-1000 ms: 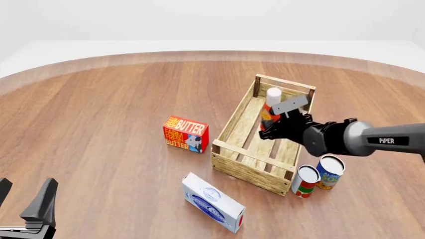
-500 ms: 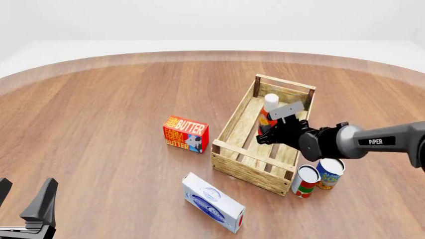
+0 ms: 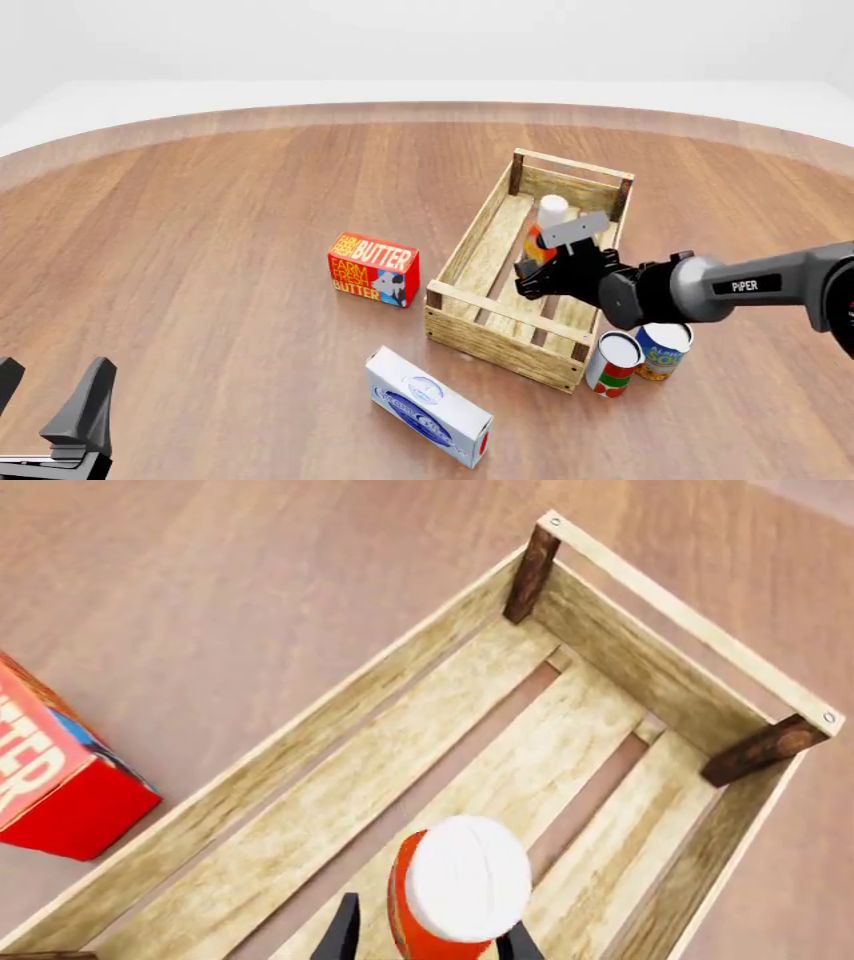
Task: Pick up the ketchup, and put it in the wooden tray.
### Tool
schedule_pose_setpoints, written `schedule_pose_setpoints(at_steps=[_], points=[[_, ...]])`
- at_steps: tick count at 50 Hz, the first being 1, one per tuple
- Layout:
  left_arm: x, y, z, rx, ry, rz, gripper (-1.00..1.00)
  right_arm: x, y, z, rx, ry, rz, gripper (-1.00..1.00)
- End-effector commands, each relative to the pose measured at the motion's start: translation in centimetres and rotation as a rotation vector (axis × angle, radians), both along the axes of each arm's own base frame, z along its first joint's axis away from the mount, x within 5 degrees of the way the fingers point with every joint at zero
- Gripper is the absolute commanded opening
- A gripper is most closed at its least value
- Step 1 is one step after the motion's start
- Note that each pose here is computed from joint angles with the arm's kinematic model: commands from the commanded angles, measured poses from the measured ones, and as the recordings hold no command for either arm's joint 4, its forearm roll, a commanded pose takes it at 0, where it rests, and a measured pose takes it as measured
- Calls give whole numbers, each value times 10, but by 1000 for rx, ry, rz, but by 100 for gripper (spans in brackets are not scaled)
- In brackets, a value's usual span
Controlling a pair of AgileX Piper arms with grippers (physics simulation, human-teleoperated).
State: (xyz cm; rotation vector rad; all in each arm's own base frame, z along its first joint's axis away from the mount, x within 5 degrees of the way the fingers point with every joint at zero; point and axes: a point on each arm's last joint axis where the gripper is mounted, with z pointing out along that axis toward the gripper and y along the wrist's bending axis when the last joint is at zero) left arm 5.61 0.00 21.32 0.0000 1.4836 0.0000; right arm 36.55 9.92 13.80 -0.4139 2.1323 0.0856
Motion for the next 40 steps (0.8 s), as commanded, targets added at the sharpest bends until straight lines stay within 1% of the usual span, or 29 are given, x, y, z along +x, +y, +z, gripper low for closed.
schedule_pose_setpoints(at_steps=[1,8,20,34,40], points=[[0,0,0,0,0,0,100,0,-2,-2,8,7,-13,100],[0,0,0,0,0,0,100,-1,-1,1,7,3,-9,100],[0,0,0,0,0,0,100,-2,0,17,7,-25,-1,100],[0,0,0,0,0,0,100,-9,1,49,0,-75,21,100],[0,0,0,0,0,0,100,-9,-3,61,-6,-94,16,100]])
